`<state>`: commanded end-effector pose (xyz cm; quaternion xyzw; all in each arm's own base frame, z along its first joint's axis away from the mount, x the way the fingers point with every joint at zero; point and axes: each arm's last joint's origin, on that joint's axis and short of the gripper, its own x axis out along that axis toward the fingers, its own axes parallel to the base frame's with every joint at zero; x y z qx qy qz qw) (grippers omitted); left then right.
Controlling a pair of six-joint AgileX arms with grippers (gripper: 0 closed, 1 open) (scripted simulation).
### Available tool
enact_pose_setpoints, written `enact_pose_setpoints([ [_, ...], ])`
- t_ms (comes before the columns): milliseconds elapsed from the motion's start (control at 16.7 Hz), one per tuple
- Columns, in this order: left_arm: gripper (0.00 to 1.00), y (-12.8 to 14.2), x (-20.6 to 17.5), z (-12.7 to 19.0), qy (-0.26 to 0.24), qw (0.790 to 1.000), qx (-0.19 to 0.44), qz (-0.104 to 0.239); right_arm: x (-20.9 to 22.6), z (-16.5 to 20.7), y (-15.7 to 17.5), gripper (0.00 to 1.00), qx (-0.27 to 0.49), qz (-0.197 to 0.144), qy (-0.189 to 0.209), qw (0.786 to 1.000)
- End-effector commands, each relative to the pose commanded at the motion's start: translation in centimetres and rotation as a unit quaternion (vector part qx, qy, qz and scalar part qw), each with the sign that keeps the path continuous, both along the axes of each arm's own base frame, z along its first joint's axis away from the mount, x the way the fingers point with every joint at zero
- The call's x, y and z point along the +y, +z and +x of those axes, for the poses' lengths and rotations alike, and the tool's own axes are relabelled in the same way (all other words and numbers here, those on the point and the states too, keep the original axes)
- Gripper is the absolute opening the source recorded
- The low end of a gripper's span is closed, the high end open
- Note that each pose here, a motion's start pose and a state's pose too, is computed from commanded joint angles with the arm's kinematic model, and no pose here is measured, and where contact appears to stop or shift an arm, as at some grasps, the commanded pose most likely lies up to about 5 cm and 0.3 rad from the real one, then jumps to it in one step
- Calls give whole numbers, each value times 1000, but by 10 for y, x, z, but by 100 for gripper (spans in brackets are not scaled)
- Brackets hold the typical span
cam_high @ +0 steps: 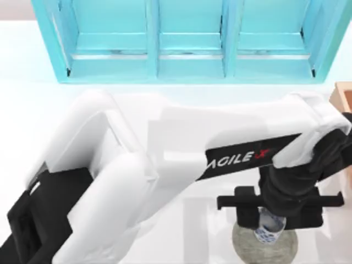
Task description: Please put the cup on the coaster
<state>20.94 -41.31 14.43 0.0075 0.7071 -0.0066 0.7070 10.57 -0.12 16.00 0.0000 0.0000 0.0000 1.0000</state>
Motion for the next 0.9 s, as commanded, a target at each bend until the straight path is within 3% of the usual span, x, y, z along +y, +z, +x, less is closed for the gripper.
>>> enact_pose_setpoints([
  [540,98,0,0,0,0,1000,0,0,0,0,0,100,0,0,0,1000],
  [900,100,0,0,0,0,1000,0,0,0,0,0,100,0,0,0,1000],
])
